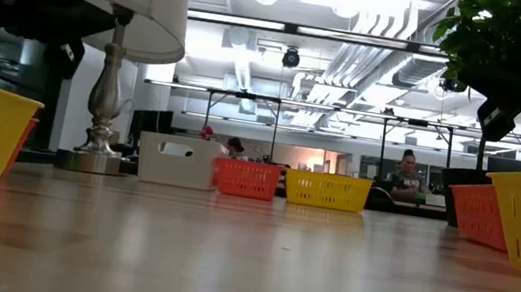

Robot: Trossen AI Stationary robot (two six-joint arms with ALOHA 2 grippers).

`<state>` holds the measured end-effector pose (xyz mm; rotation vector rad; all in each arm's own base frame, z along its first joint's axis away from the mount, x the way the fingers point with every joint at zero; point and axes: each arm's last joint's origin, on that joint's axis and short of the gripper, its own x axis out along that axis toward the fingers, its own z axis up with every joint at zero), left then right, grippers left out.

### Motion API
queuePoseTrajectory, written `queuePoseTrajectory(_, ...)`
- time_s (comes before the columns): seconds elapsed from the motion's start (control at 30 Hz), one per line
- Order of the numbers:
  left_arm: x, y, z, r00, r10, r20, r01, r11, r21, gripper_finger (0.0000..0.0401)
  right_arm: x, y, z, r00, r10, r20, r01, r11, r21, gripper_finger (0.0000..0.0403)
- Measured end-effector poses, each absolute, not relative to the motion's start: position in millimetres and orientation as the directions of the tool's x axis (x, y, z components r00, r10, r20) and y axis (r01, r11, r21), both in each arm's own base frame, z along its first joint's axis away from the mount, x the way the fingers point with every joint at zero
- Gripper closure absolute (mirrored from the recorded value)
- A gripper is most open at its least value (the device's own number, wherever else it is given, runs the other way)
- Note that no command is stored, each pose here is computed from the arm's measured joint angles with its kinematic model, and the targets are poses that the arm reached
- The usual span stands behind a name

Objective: Stack baskets by color

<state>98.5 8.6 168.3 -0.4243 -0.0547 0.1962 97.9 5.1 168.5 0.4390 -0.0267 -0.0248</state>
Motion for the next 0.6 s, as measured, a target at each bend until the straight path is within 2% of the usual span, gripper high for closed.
queuePoseTrajectory(0.4,98.5,8.7,168.3,0.979,0.203,0.012,-0.18,0.893,-0.413,0.04,97.9,4.7,168.8,0.999,-0.047,0.023,0.032,0.904,0.426,0.0402)
queuePoseTrajectory(0.5,98.5,8.7,168.3,0.979,0.203,0.012,-0.18,0.893,-0.413,0.04,97.7,2.7,170.6,0.992,-0.116,0.041,0.087,0.898,0.43,0.0402)
queuePoseTrajectory(0.6,98.5,8.7,168.3,0.979,0.204,0.012,-0.181,0.893,-0.413,0.04,96.6,-1.1,175.4,0.966,-0.245,0.088,0.182,0.878,0.444,0.0402)
